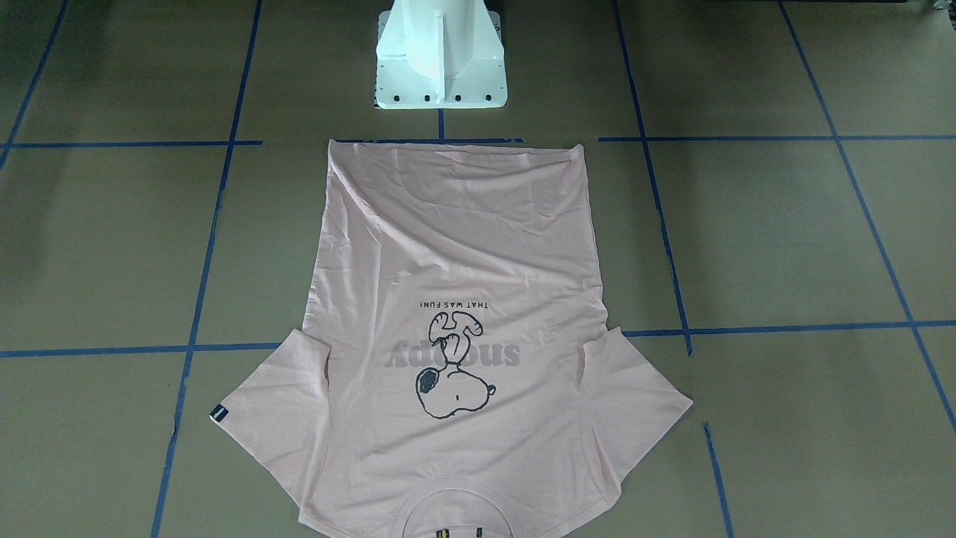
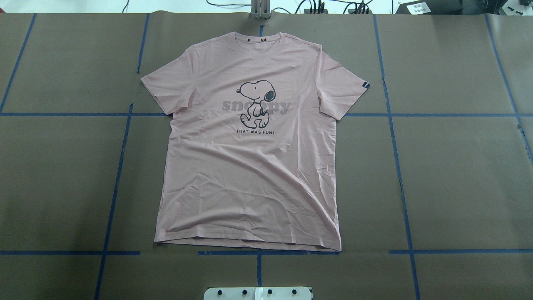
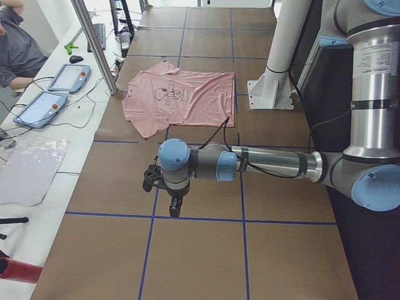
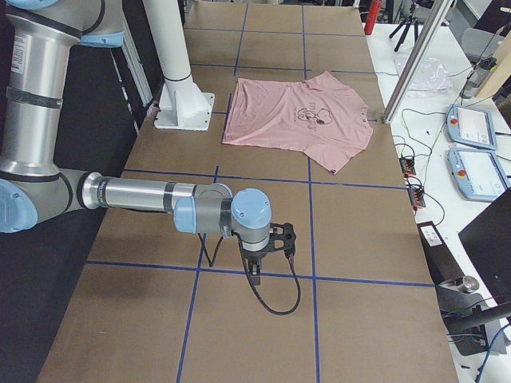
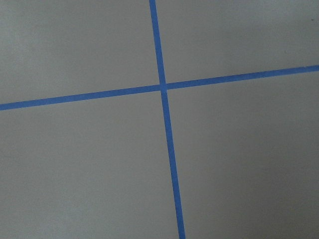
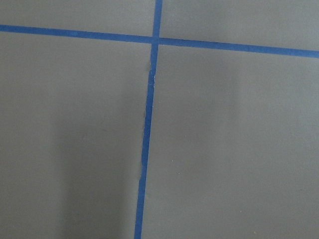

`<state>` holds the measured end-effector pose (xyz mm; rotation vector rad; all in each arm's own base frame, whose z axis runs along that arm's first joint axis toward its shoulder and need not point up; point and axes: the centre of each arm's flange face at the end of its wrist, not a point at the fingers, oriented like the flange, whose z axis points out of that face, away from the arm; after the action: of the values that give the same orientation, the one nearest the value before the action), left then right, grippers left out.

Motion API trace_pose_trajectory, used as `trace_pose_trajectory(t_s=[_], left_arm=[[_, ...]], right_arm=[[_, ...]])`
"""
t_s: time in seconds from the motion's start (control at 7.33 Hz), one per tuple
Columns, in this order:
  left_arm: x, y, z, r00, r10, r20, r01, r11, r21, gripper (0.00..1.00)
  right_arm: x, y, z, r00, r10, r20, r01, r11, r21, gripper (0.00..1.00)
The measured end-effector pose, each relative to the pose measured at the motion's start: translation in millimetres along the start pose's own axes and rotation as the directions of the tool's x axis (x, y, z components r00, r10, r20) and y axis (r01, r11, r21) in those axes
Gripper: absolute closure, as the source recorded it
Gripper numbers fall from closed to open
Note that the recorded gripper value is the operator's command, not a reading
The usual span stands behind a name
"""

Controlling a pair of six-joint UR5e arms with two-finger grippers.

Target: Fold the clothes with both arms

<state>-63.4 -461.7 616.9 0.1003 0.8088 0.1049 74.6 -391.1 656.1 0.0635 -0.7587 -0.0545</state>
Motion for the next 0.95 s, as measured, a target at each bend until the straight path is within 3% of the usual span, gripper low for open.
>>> trace_pose_trajectory(t_s=[0.55,0.95], left_arm=[[0,2,0,1.000,0.007,0.002,-0.007,1.000,0.000,0.00],[7,-7,-4,0.998,0.064,0.011,-0.065,0.997,0.051,0.00]], right_arm=[[-2,-1,0,1.000,-0.005,0.000,0.005,1.000,0.000,0.00],[-22,-25,-11,0.997,-0.079,0.001,0.079,0.995,0.062,0.00]])
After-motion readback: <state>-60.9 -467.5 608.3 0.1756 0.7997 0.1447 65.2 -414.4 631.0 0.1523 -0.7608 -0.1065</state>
